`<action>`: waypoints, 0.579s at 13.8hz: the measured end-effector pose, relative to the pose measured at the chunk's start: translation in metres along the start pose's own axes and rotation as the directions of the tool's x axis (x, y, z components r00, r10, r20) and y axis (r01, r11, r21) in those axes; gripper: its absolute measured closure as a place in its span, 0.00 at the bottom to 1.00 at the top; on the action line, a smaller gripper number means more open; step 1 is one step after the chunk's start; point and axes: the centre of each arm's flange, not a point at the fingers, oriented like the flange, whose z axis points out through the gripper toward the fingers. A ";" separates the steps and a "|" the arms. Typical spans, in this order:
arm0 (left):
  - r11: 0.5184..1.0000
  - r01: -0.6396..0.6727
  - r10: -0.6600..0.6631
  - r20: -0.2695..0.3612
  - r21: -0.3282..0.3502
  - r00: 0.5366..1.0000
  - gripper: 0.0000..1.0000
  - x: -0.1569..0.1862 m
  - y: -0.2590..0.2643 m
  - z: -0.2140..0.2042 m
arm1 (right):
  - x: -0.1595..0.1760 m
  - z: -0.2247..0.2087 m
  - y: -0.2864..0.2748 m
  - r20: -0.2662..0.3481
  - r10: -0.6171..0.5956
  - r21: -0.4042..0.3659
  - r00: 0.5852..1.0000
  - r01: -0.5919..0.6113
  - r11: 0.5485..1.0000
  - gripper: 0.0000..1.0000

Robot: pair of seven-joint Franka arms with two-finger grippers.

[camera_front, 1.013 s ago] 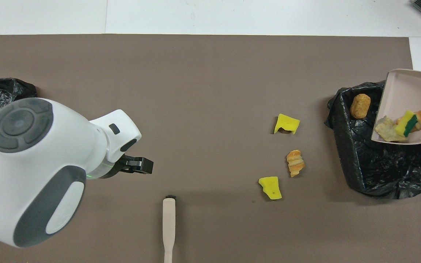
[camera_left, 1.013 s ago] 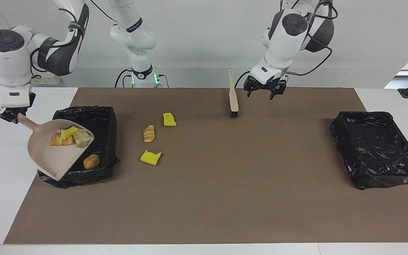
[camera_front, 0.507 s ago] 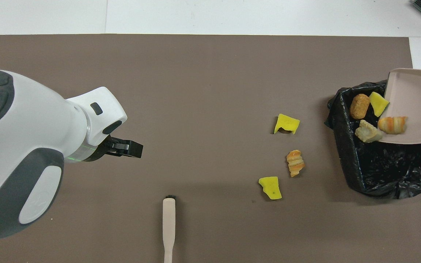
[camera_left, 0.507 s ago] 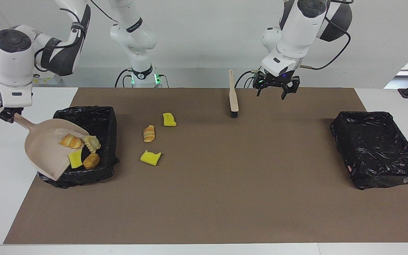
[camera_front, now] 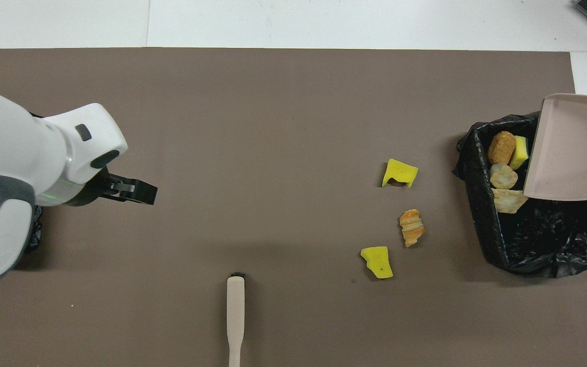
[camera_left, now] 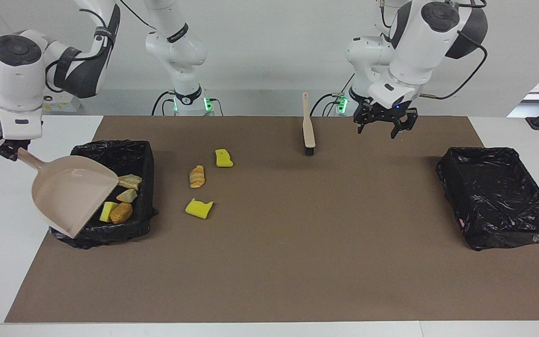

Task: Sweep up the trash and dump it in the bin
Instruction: 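Tip the dustpan over the bin with the right gripper while the left gripper withdraws, then bring the dustpan back and set it on the table with the right gripper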

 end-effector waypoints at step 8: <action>1.000 0.017 -0.017 0.017 0.003 1.000 0.00 -0.015 -0.069 -0.071 | 0.029 -0.064 -0.004 0.117 -0.200 -0.073 0.973 0.209 0.975 0.68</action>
